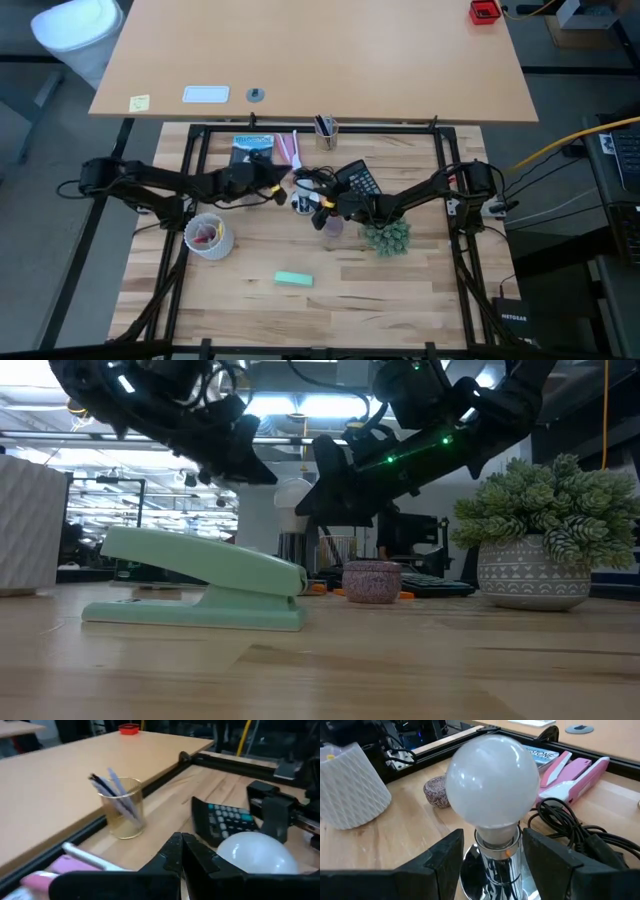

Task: Screw lightbulb
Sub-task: Remove the lightbulb from the lamp

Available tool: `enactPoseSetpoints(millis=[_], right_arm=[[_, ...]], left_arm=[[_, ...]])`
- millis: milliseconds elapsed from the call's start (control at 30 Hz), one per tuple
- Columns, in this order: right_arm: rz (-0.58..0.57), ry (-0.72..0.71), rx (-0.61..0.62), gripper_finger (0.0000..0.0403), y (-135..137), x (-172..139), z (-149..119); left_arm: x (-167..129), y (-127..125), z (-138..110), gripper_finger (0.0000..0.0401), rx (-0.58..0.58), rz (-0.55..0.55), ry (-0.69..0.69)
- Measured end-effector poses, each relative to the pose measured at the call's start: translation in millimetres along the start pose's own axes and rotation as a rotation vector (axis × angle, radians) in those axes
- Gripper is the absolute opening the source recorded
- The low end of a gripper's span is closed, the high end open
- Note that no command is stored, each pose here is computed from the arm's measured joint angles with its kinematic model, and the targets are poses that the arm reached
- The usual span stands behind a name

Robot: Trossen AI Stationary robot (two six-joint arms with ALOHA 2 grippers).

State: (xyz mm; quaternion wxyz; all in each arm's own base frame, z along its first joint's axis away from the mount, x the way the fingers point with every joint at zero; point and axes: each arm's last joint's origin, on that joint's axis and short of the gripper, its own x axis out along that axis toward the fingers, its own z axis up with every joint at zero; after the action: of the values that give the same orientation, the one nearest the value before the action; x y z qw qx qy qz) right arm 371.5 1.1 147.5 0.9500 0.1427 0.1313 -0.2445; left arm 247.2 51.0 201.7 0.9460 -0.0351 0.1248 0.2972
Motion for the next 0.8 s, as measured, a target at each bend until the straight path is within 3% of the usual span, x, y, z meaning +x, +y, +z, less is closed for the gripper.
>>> enactPoseSetpoints(millis=[267, 800], right_arm=[[0.001, -0.002, 0.002, 0.0208, 0.0, 0.0, 0.2], [0.010, -0.023, 0.029, 0.0208, 0.2, 6.3, -7.8]], left_arm=[[16.4, -2.4, -12.0, 0.0000, -0.026, -0.019, 0.006], [18.1, -4.0, -14.5, 0.0000, -0.041, -0.050, 0.017]])
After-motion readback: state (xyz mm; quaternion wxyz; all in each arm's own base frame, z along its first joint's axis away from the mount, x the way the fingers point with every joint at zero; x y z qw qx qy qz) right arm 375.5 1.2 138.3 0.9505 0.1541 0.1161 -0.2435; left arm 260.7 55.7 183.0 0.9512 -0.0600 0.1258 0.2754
